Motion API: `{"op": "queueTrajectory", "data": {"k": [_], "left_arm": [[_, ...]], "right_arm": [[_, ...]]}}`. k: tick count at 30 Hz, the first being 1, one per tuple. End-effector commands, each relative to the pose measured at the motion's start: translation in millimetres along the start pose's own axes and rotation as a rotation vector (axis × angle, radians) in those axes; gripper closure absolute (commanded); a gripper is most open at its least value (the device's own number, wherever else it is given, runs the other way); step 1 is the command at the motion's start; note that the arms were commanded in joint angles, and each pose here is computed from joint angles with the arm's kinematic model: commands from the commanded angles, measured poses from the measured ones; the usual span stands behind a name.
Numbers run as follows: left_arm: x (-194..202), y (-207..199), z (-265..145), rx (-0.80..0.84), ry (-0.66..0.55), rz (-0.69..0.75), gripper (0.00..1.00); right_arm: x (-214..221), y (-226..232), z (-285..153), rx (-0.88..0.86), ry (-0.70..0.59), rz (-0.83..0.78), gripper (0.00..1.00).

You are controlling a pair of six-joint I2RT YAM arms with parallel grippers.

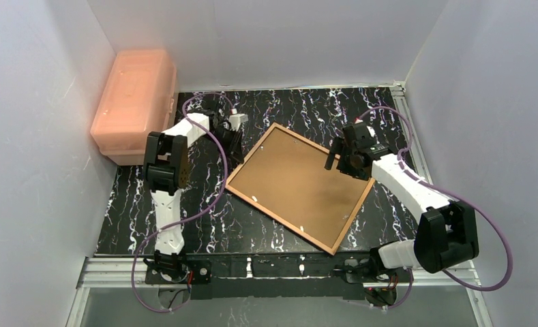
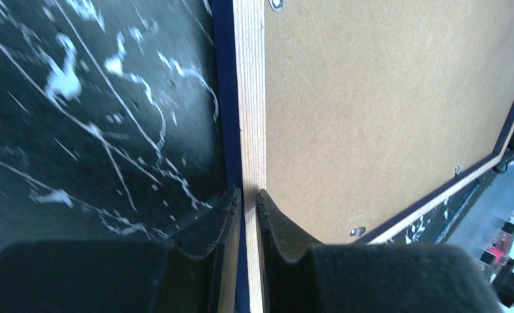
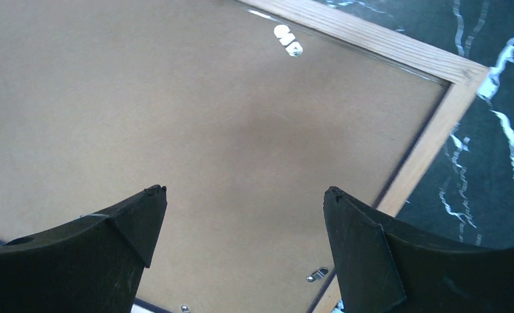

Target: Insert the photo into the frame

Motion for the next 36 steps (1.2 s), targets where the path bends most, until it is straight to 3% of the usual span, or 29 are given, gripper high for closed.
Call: {"op": "queueTrajectory", "data": {"k": [1, 10, 16, 20, 28, 36], "left_arm": [[38, -13, -4, -0.008, 0.063, -0.071, 0.88], [62, -17, -20, -0.036, 0.067, -0.072, 0.89], [72, -20, -29, -0.035, 0.053, -0.097, 0.89], [60, -20, -44, -0.021, 0.004, -0.115, 0.83], [12, -19, -56, 0.074, -0.055, -0.089, 0.66], [22, 0, -24, 0.074, -0.02, -0.188, 0.7]], "right_arm": [[-12, -32, -10, 0.12, -0.047, 0.031, 0.01], [12, -86, -7, 0.276, -0.009, 0.171, 0.01], [11, -90, 11, 0.264, -0.046, 0.198, 0.01], [6, -96, 21, 0.285, -0.084, 0.196, 0.01], [-10, -84, 48, 0.107, -0.152, 0.328, 0.02], [-23, -68, 60, 0.023, -0.156, 0.308, 0.03]]}}
Point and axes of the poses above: each gripper's point midway between its finger pads, its own z axis out along the fingers, its own y axis along the line the jaws close on, x = y × z, the point moved 1 cm from there along -z, back along the fingers, and after that the axes turned 7 degrees about z, right-handed, at the moved point
